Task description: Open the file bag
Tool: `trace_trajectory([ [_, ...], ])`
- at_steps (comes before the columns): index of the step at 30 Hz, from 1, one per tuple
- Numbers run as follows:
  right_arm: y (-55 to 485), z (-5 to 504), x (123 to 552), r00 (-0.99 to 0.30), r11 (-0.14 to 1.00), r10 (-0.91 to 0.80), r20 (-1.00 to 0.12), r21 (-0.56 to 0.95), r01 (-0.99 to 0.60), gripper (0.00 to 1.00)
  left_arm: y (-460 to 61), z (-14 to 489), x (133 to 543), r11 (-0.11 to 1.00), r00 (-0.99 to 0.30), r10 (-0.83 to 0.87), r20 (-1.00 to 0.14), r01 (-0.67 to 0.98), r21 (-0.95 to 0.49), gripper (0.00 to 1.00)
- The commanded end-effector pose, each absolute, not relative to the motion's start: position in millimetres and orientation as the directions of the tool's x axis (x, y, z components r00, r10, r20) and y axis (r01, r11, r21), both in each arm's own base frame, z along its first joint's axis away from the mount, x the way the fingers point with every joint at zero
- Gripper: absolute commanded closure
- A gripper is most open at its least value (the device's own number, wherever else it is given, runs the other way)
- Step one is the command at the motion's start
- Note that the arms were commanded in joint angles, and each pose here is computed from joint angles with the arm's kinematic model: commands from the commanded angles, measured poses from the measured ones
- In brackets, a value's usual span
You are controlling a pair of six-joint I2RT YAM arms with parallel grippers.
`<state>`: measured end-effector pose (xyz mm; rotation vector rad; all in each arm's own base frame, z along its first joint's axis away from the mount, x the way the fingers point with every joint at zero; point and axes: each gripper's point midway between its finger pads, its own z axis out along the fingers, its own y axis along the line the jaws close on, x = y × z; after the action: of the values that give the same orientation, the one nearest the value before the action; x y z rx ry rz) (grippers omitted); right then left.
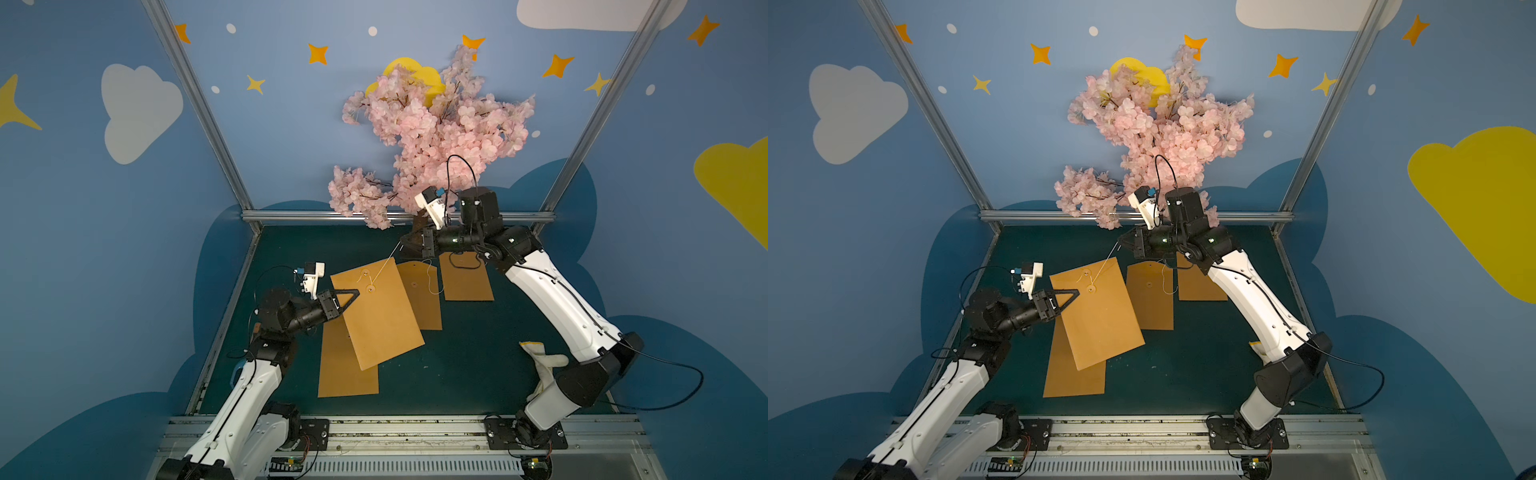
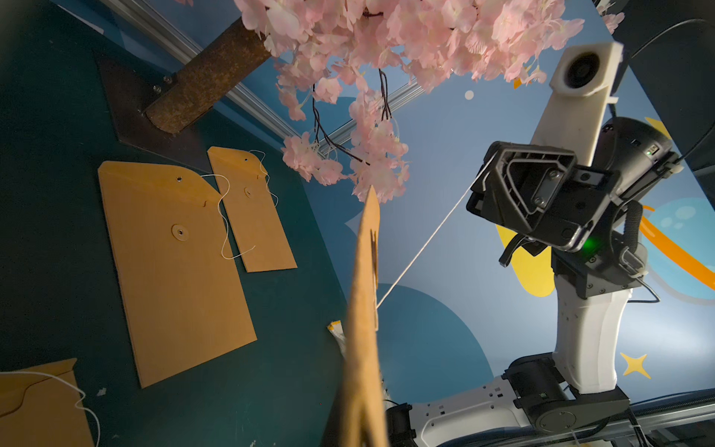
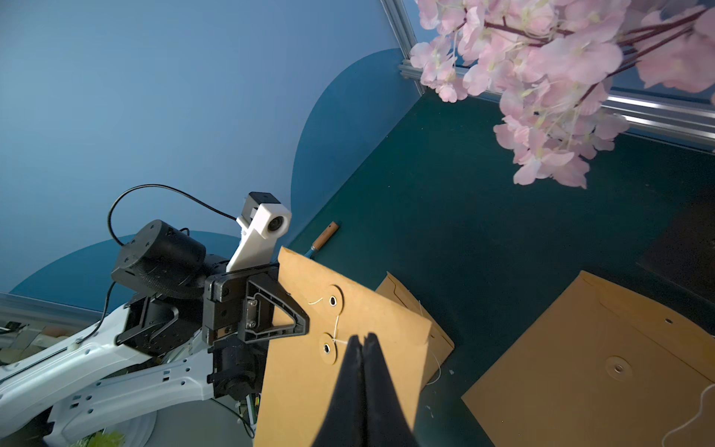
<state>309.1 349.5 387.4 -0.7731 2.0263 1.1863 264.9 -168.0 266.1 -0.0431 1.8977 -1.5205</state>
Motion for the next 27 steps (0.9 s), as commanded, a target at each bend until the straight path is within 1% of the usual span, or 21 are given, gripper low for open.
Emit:
trace_trajectory([
  [1,365,407,292,-0.573,0.329,-0.175,-0.801,0.5,-0.801,1.0,-168,254,269,0.34,-0.764,-0.427,-0.483,0.36,-0.869,0.97],
  [11,407,413,244,-0.547,0.183,-0.243,-0.801,0.516,-0.837,1.0,-172,249,294,0.348,-0.762,-0.442,-0.473,0.34,-0.874,0.98],
  [17,414,410,220,-0.543,0.149,-0.276,-0.793,0.523,-0.839,1.0,-170,261,319,0.354,-0.736,-0.48,-0.478,0.337,-0.873,0.97],
  [22,405,394,207,-0.56,0.174,-0.291,-0.776,0.533,-0.828,1.0,-172,274,343,0.325,-0.723,-0.511,-0.465,0.339,-0.883,0.97],
  [27,387,370,203,-0.592,0.244,-0.292,-0.751,0.54,-0.805,1.0,-169,292,359,0.306,-0.703,-0.534,-0.469,0.357,-0.883,0.97],
])
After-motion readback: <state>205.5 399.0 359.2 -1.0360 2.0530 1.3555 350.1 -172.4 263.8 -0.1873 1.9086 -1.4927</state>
